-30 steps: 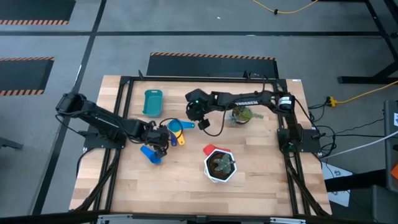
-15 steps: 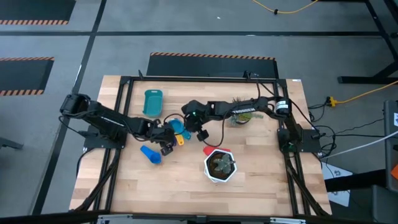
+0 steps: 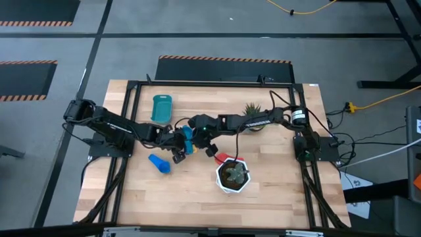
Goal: Nest measuring cups in basket
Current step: Adjust the nested measuring cups to an aligned position
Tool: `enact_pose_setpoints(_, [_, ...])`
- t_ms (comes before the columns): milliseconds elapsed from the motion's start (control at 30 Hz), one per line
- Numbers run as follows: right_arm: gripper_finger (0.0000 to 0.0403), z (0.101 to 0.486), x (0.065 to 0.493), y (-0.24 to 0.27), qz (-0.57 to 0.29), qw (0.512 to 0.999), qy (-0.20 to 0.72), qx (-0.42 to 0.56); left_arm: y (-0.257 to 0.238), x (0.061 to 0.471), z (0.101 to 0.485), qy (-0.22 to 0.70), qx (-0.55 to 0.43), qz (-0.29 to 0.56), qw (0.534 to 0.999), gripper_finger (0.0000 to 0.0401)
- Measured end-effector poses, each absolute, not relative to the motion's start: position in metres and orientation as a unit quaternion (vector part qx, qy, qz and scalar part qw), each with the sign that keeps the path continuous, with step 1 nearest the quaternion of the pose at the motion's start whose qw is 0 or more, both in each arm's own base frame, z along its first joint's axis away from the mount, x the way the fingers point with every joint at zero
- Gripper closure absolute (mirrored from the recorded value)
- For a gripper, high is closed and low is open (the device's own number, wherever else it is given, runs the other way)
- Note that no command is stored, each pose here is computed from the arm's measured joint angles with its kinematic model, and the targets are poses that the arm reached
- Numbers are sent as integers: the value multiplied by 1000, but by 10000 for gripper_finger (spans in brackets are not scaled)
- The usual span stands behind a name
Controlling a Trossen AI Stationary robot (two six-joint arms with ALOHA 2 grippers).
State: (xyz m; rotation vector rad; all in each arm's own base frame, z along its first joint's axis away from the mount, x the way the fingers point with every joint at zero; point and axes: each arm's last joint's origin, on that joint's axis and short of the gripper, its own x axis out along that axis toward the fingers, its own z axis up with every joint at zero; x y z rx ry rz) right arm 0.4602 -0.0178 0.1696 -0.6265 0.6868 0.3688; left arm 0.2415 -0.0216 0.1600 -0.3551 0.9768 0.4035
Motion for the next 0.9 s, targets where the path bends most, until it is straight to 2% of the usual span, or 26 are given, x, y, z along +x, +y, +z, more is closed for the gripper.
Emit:
enact_pose_setpoints(400, [330, 214, 443, -8, 111, 867, 349, -338, -22, 242, 160, 462, -168, 191, 850, 319])
enact_pose_setpoints(667, [330, 201, 437, -33, 82, 868, 410, -269, -22, 242, 160, 461, -169, 191, 850, 319])
enact_pose_setpoints(900, [330, 174, 446, -48, 120, 886, 403, -196, -22, 242, 160, 461, -169, 191, 850, 320])
